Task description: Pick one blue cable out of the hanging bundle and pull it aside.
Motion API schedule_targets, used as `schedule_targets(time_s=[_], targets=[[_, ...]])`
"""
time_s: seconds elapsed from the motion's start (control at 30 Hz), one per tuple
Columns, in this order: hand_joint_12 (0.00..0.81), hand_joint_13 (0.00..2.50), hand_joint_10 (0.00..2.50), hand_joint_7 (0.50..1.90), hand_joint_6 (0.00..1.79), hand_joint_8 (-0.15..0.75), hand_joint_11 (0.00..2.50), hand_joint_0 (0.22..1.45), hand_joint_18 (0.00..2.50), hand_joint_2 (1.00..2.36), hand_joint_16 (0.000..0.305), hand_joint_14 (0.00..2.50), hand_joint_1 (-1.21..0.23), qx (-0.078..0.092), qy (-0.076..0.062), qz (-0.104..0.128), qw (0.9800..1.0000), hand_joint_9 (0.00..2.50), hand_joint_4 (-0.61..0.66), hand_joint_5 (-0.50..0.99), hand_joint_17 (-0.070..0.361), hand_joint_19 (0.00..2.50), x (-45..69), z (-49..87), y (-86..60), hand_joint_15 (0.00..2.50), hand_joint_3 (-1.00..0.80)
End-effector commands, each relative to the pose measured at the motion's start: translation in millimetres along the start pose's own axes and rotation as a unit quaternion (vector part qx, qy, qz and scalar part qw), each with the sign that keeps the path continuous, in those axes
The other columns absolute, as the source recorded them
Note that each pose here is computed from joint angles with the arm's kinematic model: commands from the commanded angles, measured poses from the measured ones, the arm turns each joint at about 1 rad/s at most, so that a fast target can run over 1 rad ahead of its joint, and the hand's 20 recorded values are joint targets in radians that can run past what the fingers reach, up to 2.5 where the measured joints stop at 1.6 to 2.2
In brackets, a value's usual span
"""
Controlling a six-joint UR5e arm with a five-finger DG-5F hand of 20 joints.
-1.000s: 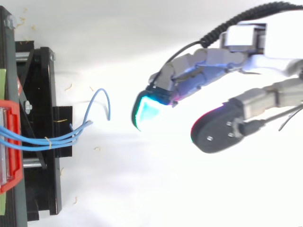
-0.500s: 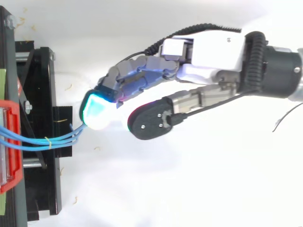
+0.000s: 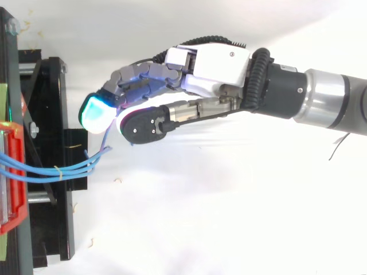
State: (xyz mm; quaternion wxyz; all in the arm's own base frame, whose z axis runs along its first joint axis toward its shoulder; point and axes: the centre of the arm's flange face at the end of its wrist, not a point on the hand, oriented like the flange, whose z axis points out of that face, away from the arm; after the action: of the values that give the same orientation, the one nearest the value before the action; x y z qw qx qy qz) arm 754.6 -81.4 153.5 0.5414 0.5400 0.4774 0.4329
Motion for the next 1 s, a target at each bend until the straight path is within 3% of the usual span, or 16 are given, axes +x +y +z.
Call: schedule_targets(time_s=[0.0, 0.03, 0.1, 0.13, 0.27, 0.47, 0.53, 0.57, 0.77, 0.97], targets=[[0.394, 0.22, 0.01, 0.79, 0.5, 0.342, 0.23, 0.51, 0.23, 1.0, 0.065, 0.0, -0.51, -0.003, -0.012, -0.004, 0.9999, 0.56, 0.29, -0.2, 0.146, 0.21, -1.2, 2.6, -10.5, 0.12, -0.46], [0.394, 0.22, 0.01, 0.79, 0.5, 0.344, 0.24, 0.51, 0.23, 1.0, 0.065, 0.0, -0.51, -0.005, -0.014, -0.008, 0.9999, 0.56, 0.29, -0.2, 0.146, 0.21, 0.5, 5.1, -18.9, 0.12, -0.46], [0.394, 0.22, 0.01, 0.79, 0.5, 0.342, 0.23, 0.51, 0.23, 1.0, 0.065, 0.0, -0.51, -0.012, -0.012, -0.01, 0.9998, 0.56, 0.29, -0.2, 0.146, 0.21, 3.5, 6.7, -19.3, 0.12, -0.46], [0.394, 0.22, 0.01, 0.79, 0.5, 0.343, 0.24, 0.51, 0.23, 1.0, 0.065, 0.0, -0.51, -0.019, -0.012, -0.013, 0.9997, 0.56, 0.29, -0.2, 0.146, 0.21, 8.4, 10.6, -28.7, 0.12, -0.46], [0.395, 0.23, 0.01, 0.79, 0.5, 0.343, 0.23, 0.51, 0.23, 1.0, 0.065, 0.0, -0.51, -0.046, -0.006, -0.005, 0.9989, 0.56, 0.29, -0.2, 0.146, 0.22, 18.0, 26.5, -10.2, 0.12, -0.46], [0.398, 0.26, 0.01, 0.81, 0.5, 0.35, 0.25, 0.5, 0.26, 1.0, 0.065, 0.0, -0.51, -0.039, 0.022, -0.009, 0.9989, 0.6, 0.31, -0.19, 0.146, 0.22, 39.3, 32.7, 3.3, 0.14, -0.47], [0.399, 0.28, 0.01, 0.82, 0.5, 0.354, 0.26, 0.5, 0.26, 1.0, 0.065, 0.0, -0.51, -0.047, 0.044, -0.013, 0.9978, 0.61, 0.32, -0.18, 0.146, 0.23, 53.1, 34.5, 10.1, 0.14, -0.47], [0.399, 0.28, 0.01, 0.82, 0.5, 0.354, 0.26, 0.5, 0.27, 1.0, 0.065, 0.0, -0.51, -0.049, 0.048, -0.014, 0.9975, 0.61, 0.32, -0.18, 0.146, 0.23, 56.2, 34.6, 11.2, 0.14, -0.47], [0.4, 0.31, 0.01, 0.85, 0.5, 0.356, 0.29, 0.5, 0.31, 1.0, 0.065, 0.0, -0.51, -0.05, 0.062, -0.022, 0.9966, 0.65, 0.35, -0.17, 0.145, 0.23, 79.2, 31.4, 12.7, 0.15, -0.47], [0.397, 0.35, 0.01, 0.9, 0.5, 0.359, 0.29, 0.5, 0.36, 1.0, 0.064, 0.0, -0.51, -0.051, 0.063, -0.019, 0.9965, 0.69, 0.38, -0.15, 0.144, 0.25, 81.5, 31.4, 14.7, 0.17, -0.47]])
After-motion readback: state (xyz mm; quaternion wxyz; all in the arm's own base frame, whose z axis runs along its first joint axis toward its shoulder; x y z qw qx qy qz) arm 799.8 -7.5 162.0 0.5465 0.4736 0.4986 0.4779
